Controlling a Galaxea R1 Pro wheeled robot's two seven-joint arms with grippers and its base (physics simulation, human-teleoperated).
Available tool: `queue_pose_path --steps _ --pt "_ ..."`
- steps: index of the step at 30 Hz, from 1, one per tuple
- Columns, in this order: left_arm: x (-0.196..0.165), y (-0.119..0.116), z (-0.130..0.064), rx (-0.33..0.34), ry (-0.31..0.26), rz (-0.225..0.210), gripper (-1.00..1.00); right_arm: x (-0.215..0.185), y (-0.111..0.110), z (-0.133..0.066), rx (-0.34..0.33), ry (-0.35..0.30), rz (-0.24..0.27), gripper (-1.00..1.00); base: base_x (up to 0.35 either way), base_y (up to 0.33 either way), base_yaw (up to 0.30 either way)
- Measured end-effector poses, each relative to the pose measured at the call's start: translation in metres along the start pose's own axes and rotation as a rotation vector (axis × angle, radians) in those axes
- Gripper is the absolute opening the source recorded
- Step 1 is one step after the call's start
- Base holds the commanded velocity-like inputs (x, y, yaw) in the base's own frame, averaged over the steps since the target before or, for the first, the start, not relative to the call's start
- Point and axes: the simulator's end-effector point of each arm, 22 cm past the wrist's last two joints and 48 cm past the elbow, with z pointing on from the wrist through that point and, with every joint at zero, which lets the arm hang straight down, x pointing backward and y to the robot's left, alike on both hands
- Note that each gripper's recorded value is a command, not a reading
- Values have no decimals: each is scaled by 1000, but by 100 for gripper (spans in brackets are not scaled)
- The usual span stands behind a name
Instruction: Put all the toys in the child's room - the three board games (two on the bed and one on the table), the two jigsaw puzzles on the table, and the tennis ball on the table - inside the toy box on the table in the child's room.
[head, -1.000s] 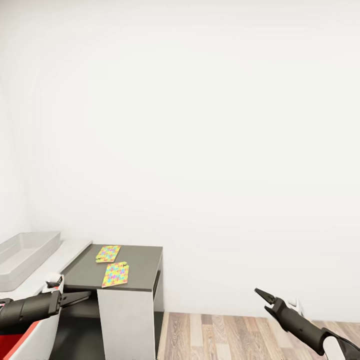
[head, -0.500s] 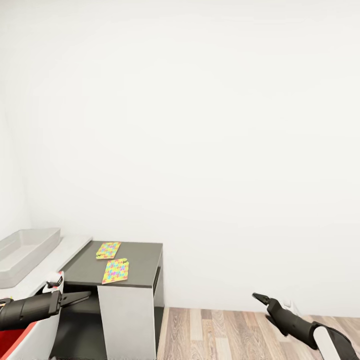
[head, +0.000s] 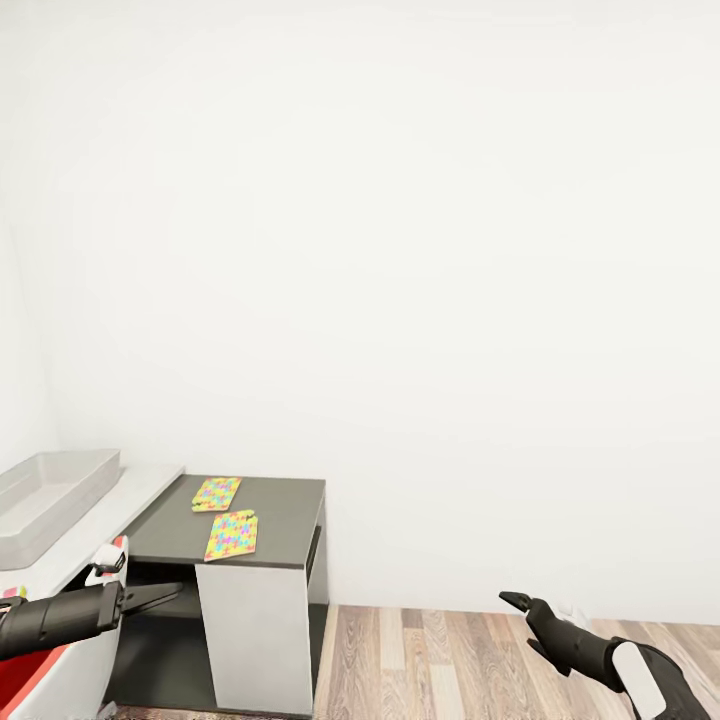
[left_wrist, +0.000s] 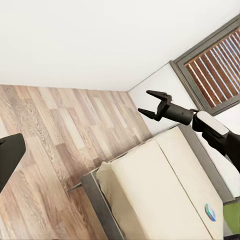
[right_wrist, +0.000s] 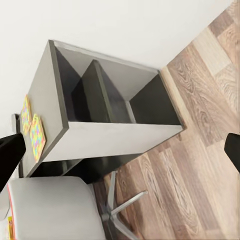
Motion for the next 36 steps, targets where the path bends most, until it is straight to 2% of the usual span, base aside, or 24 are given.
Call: queue_pose_path --steps 36 --pt "12 19 11 -7 26 -53 100 12 -27 11 58 33 22 100 0 0 0"
